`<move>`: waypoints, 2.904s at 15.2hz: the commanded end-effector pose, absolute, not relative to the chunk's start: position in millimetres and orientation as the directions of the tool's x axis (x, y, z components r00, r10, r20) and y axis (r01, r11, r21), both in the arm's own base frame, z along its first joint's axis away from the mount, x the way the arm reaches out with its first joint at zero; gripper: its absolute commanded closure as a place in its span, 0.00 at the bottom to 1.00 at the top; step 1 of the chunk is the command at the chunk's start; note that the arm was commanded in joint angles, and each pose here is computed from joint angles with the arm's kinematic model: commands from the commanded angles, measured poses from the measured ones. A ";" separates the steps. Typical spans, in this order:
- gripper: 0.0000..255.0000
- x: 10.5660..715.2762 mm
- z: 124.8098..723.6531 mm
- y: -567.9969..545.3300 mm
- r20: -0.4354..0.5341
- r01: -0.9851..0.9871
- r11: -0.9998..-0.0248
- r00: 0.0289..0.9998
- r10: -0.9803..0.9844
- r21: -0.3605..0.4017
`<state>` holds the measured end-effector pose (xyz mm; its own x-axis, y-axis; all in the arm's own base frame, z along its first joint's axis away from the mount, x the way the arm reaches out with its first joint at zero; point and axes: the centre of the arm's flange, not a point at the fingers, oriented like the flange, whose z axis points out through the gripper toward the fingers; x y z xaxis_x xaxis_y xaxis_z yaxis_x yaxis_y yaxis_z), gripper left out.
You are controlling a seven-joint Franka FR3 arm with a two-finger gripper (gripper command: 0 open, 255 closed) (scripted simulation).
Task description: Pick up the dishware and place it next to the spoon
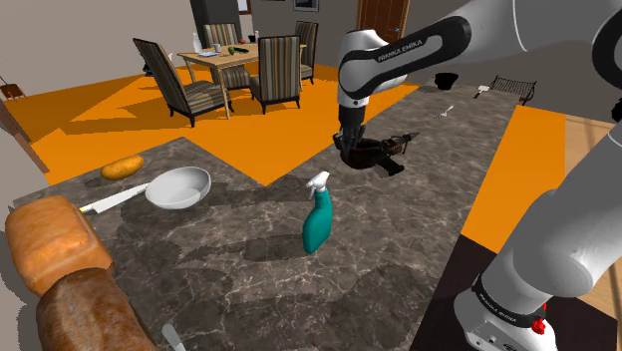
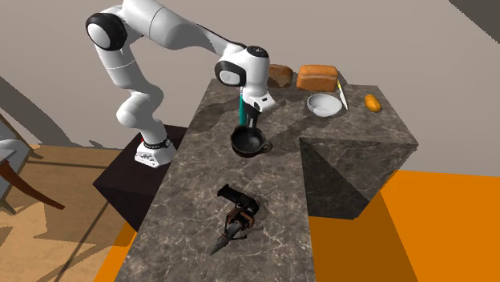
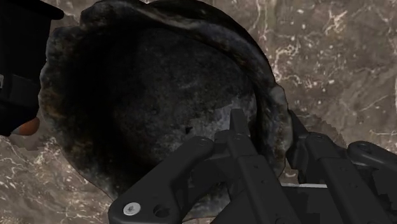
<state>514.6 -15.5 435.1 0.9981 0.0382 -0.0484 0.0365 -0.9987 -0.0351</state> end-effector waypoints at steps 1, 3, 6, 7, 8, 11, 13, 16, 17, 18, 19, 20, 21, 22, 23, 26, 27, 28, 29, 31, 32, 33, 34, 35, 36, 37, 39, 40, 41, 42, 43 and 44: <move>1.00 514.7 445.7 -14.8 -0.048 0.037 -0.999 0.998 0.038 -0.035; 1.00 514.7 456.2 -14.8 -0.048 0.037 -0.999 0.998 0.038 -0.035; 1.00 514.7 472.1 -14.8 -0.048 0.037 -0.999 0.998 0.038 -0.035; 1.00 514.7 477.3 -14.8 -0.048 0.037 -0.999 0.998 0.038 -0.035; 1.00 514.7 482.6 -14.8 -0.048 0.037 -0.999 0.998 0.038 -0.035; 1.00 514.7 498.5 -14.8 -0.048 0.037 -0.999 0.998 0.038 -0.035; 1.00 514.7 509.0 -14.8 -0.048 0.037 -0.999 0.998 0.038 -0.035; 1.00 507.3 515.5 -3.9 -0.048 0.037 -0.999 0.998 0.038 -0.035; 1.00 499.9 515.5 7.1 -0.048 0.037 -0.999 0.998 0.038 -0.035; 1.00 492.5 515.6 18.0 -0.048 0.037 -0.999 0.998 0.038 -0.035; 1.00 485.1 515.6 28.9 -0.048 0.037 -0.999 0.998 0.038 -0.035; 1.00 477.7 515.6 39.8 -0.048 0.037 -0.999 0.998 0.038 -0.035; 1.00 470.3 515.7 50.8 -0.048 0.037 -0.999 0.998 0.038 -0.035; 1.00 462.8 515.7 61.7 -0.048 0.037 -0.999 0.998 0.038 -0.035; 1.00 455.4 515.8 72.6 -0.048 0.037 -0.999 0.998 0.038 -0.035; 1.00 433.2 515.9 105.4 -0.048 0.037 -0.999 0.998 0.038 -0.035; 1.00 425.8 515.9 116.3 -0.048 0.037 -0.999 0.998 0.038 -0.035; 1.00 418.4 516.0 127.2 -0.048 0.037 -0.999 0.998 0.038 -0.035; 1.00 411.0 516.0 138.2 -0.048 0.037 -0.999 0.998 0.038 -0.035; 1.00 396.2 516.1 160.0 -0.048 0.037 -0.999 0.998 0.038 -0.035; 1.00 388.7 516.1 170.9 -0.048 0.037 -0.999 0.998 0.038 -0.035; 1.00 381.3 516.2 181.9 -0.048 0.037 -0.999 0.998 0.038 -0.035; 1.00 373.9 516.2 192.8 -0.048 0.037 -0.999 0.998 0.038 -0.035; 1.00 366.5 516.3 203.7 -0.048 0.037 -0.999 0.998 0.038 -0.035; 1.00 359.1 516.3 214.6 -0.048 0.037 -0.999 0.998 0.038 -0.035; 1.00 351.7 516.3 225.6 -0.048 0.037 -0.999 0.998 0.038 -0.035; 1.00 336.9 516.4 247.4 -0.048 0.037 -0.999 0.998 0.038 -0.035; 1.00 329.5 516.5 258.4 -0.048 0.037 -0.999 0.998 0.038 -0.035; 1.00 322.1 516.5 269.3 -0.048 0.037 -0.999 0.998 0.038 -0.035; 1.00 314.6 516.5 280.2 -0.048 0.037 -0.999 0.998 0.038 -0.035; 1.00 307.2 516.6 291.1 -0.048 0.037 -0.999 0.998 0.038 -0.035; 1.00 299.8 516.6 302.1 -0.048 0.037 -0.999 0.998 0.038 -0.035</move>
